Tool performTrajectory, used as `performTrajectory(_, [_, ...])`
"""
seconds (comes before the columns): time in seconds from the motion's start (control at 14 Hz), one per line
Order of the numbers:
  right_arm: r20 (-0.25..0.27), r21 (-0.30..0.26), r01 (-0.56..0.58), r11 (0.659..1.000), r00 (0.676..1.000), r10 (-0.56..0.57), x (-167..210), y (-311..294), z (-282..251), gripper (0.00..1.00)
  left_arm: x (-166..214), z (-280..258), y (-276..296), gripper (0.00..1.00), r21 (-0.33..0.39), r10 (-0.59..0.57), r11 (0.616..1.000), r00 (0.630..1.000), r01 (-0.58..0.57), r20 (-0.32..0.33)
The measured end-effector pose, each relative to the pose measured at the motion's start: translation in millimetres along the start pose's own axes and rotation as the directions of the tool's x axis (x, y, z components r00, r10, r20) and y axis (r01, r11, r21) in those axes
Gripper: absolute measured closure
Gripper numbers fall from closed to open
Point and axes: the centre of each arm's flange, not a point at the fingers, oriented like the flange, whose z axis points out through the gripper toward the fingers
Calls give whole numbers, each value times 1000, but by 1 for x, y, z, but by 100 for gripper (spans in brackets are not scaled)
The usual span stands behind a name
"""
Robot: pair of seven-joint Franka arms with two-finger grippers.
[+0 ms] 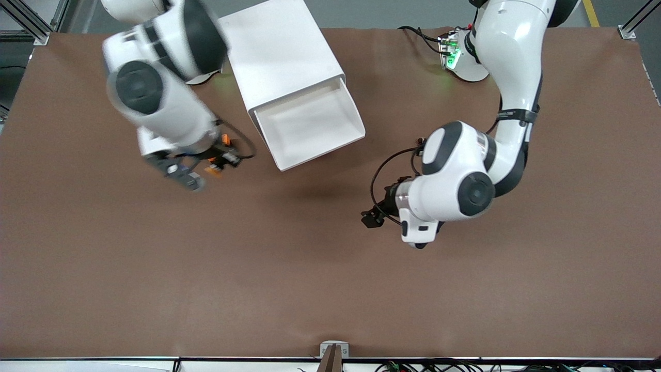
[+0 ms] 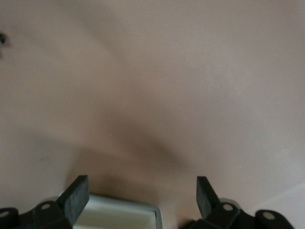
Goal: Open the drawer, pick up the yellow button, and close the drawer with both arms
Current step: 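Lift the button out with the right gripper while the left gripper approaches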
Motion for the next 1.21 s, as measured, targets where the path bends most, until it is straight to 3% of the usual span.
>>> performTrajectory(0.14, [11,19,85,996,996,-86,68,64,14,67,-26,10,8,1,24,62,998,995,-60,-79])
performTrajectory(0.43, [-105,11,233,972,967,-231,161,153,87,67,-65,31,16,0,65,128,991,981,-120,-143])
performTrajectory(0.86, [-172,-13,336,942,927,-333,226,176,228,67,-140,73,20,1,126,185,978,971,-167,-150])
performTrajectory(1.21, [-173,-25,382,924,908,-381,249,191,288,67,-198,107,14,1,174,230,963,963,-205,-139])
